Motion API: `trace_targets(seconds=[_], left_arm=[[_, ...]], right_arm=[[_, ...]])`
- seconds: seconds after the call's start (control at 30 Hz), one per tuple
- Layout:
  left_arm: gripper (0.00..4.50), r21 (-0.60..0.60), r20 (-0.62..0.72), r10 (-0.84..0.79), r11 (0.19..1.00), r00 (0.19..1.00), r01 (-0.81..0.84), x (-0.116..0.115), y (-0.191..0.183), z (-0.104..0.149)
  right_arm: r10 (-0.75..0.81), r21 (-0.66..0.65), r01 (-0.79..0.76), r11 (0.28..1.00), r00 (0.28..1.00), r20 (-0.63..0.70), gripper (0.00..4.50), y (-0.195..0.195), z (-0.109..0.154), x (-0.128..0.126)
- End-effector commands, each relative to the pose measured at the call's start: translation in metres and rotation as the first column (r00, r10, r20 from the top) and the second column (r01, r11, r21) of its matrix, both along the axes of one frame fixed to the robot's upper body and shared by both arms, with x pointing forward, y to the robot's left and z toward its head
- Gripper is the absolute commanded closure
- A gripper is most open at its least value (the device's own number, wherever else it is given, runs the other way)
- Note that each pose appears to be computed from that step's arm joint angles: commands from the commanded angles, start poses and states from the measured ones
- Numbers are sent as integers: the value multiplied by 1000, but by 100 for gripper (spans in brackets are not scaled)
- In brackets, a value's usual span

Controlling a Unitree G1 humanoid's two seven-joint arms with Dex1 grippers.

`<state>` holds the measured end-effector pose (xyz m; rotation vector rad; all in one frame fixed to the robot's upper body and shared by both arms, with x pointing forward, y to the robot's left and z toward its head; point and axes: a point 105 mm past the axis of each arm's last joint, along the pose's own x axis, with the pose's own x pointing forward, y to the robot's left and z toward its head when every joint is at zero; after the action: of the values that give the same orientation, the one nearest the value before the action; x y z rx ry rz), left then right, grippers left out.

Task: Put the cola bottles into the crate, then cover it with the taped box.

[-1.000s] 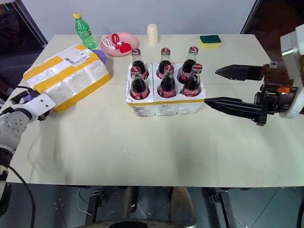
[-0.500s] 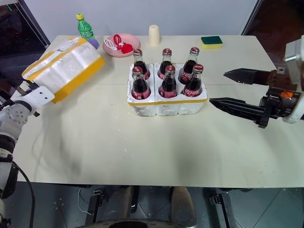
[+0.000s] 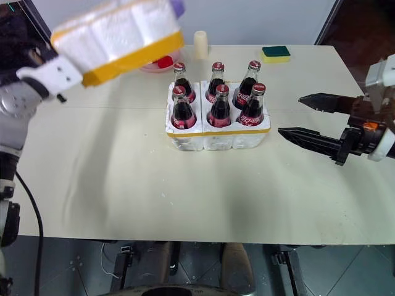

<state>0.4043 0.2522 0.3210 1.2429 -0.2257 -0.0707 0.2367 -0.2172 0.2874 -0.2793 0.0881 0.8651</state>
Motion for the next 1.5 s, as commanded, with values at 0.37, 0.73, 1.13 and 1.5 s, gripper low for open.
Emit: trace_targets(seconds=[0.37, 0.73, 1.13, 1.5], left_arm=[[409, 282, -168, -269, 909, 948, 308, -38, -114, 10], [409, 428, -188, -276, 841, 943, 331, -54, -127, 11], [409, 484, -227, -263, 805, 938, 343, -63, -126, 5], [173, 565, -249, -214, 760, 945, 321, -52, -119, -34]], right_arm=[[-40, 31, 38, 999, 997, 70, 0, -3, 4, 11], [-63, 63, 59, 996, 995, 74, 0, -1, -1, 16], [-67, 85, 60, 995, 994, 82, 0, 1, -3, 28], [-69, 82, 62, 995, 994, 83, 0, 1, -4, 26]])
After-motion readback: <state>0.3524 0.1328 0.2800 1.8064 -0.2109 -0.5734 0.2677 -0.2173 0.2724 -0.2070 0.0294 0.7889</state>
